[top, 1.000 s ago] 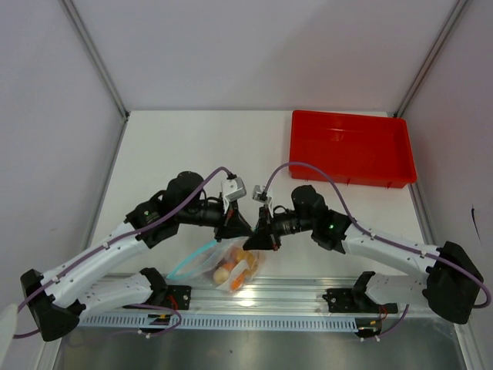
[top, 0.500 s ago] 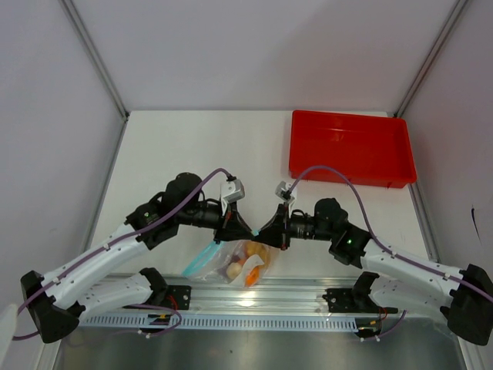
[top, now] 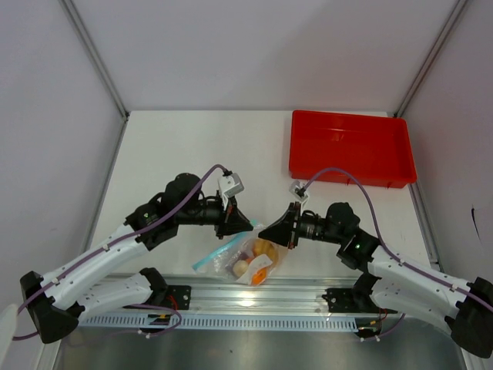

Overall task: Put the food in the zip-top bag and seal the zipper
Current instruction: Zip the zipper food storage bag at the center of the board.

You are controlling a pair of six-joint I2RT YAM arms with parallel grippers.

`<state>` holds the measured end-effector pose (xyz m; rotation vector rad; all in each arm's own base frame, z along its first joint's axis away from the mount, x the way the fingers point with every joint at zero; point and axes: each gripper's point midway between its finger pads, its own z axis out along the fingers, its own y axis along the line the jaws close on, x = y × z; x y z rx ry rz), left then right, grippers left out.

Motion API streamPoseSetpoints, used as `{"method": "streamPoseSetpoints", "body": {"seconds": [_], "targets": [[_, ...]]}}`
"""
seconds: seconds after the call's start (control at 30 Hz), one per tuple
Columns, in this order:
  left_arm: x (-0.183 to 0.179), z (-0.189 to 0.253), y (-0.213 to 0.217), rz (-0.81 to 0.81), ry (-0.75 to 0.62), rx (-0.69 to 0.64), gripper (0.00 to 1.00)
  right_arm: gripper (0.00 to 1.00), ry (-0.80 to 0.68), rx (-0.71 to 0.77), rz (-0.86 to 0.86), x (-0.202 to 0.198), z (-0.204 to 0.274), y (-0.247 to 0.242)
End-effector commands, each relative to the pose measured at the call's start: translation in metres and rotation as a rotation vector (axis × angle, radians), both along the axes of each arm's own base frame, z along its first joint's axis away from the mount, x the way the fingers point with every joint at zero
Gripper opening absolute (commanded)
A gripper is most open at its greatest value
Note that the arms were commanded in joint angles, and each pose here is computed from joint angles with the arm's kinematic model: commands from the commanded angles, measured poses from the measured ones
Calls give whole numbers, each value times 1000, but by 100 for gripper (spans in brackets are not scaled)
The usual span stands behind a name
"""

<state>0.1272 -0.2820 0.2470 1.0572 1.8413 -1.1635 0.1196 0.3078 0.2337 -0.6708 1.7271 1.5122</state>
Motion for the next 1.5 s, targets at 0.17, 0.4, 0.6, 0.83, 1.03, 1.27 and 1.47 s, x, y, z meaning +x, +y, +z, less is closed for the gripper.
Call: {"method": "streamPoseSetpoints", "body": {"seconds": [0.17, 0.4, 0.6, 0.83, 1.03, 1.27, 1.47], "targets": [[13, 19, 14, 125, -26, -33, 1, 0, -39, 147, 17, -8, 36, -15], [-29, 34, -8, -177, 44, -157, 1, 0, -51, 159, 45, -11, 39, -11], [-37, 35, -9, -245, 68, -132, 1, 9, -105, -25, 234, -27, 18, 0], [-45, 35, -9, -311, 95, -116, 0, 61, -202, -164, 365, -26, 18, 2], [-47, 35, -8, -319, 100, -118, 1, 55, -172, -169, 512, -30, 16, 4], [-45, 34, -7, -300, 102, -108, 1, 41, -132, -194, 567, -41, 2, 13], [-43, 33, -9, -299, 116, -102, 1, 42, -162, -184, 551, -43, 9, 17]]}}
